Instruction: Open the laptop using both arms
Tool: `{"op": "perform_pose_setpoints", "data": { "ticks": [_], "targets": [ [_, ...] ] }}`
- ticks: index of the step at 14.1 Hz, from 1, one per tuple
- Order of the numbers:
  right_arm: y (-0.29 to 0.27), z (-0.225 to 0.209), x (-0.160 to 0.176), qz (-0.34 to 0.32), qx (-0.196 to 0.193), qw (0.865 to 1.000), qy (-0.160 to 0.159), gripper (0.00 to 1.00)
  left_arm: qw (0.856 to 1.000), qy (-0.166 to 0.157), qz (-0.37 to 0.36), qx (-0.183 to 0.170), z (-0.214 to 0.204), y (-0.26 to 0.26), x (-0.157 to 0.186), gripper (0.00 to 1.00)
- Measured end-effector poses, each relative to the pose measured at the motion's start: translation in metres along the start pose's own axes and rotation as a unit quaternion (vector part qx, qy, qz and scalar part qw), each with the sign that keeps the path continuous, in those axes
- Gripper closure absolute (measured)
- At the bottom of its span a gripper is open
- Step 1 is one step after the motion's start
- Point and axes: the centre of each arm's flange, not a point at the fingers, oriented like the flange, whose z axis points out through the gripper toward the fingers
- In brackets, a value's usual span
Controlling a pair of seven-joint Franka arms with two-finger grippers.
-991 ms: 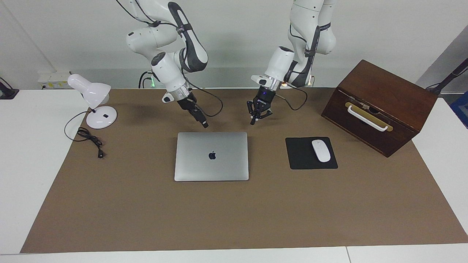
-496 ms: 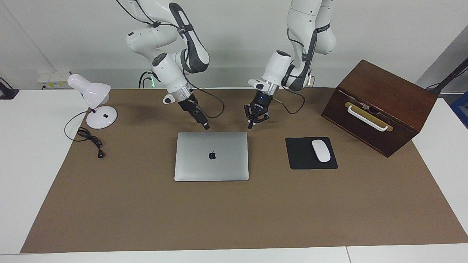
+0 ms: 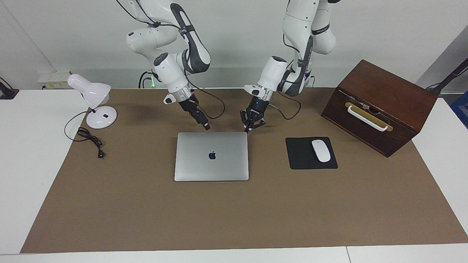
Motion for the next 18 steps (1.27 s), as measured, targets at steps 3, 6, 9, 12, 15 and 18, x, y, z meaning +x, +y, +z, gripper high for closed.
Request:
{"op": "perform_pose_setpoints", "data": {
  "ticks": [3, 6, 9, 12, 15, 18],
  "targets": [
    [0.0, 0.0, 0.0, -0.001, 0.0, 1.0, 0.0, 0.0, 1.0, 0.0, 0.0, 0.0, 0.005, 0.0, 0.002, 0.99],
    [-0.001, 0.0, 0.0, -0.004, 0.001, 1.0, 0.001, 0.0, 1.0, -0.002, 0.0, 0.0, 0.009, 0.0, 0.001, 0.99],
    [-0.004, -0.002, 0.002, -0.005, 0.009, 1.0, 0.01, 0.0, 1.0, -0.002, 0.0, 0.001, 0.012, 0.0, 0.003, 0.99],
    [-0.01, -0.002, 0.003, -0.005, 0.014, 1.0, 0.013, 0.0, 1.0, -0.009, 0.0, 0.002, 0.018, 0.0, -0.002, 0.99],
    [-0.017, -0.001, 0.002, -0.006, 0.018, 1.0, 0.012, 0.0, 1.0, -0.008, -0.001, 0.002, 0.023, -0.001, 0.001, 0.99],
    [-0.024, -0.002, 0.002, -0.006, 0.024, 1.0, 0.014, 0.0, 1.0, -0.008, 0.0, 0.003, 0.027, -0.001, 0.001, 0.99]
  ]
}}
